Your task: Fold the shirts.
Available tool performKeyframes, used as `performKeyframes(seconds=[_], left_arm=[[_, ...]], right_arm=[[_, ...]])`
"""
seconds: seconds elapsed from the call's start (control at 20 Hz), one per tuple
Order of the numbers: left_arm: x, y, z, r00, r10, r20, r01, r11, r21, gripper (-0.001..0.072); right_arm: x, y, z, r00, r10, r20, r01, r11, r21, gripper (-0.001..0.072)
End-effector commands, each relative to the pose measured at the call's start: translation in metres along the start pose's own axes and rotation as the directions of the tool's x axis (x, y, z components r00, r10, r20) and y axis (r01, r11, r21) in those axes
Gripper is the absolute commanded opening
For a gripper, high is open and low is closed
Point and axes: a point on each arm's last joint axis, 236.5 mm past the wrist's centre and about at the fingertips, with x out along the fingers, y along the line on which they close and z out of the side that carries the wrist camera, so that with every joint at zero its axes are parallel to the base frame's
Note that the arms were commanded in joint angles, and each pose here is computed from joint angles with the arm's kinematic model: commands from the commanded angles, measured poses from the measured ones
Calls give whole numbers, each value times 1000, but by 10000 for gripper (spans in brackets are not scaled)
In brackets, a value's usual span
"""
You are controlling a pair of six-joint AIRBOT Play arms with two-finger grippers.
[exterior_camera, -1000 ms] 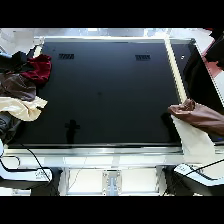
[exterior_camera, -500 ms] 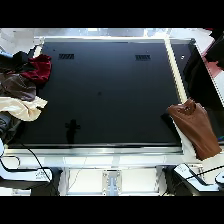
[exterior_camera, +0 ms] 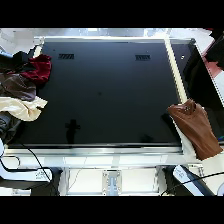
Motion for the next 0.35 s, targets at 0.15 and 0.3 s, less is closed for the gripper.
performKeyframes(seconds=[0.15,0.3], left_arm=[[0,0,0,1000,0,0,0,1000,0,12],[0,0,0,1000,0,0,0,1000,0,12]], right_arm=[[88,78,-53,972,66,-225,-136,940,-314,336],[106,88,-68,954,92,-285,-179,938,-297,337]])
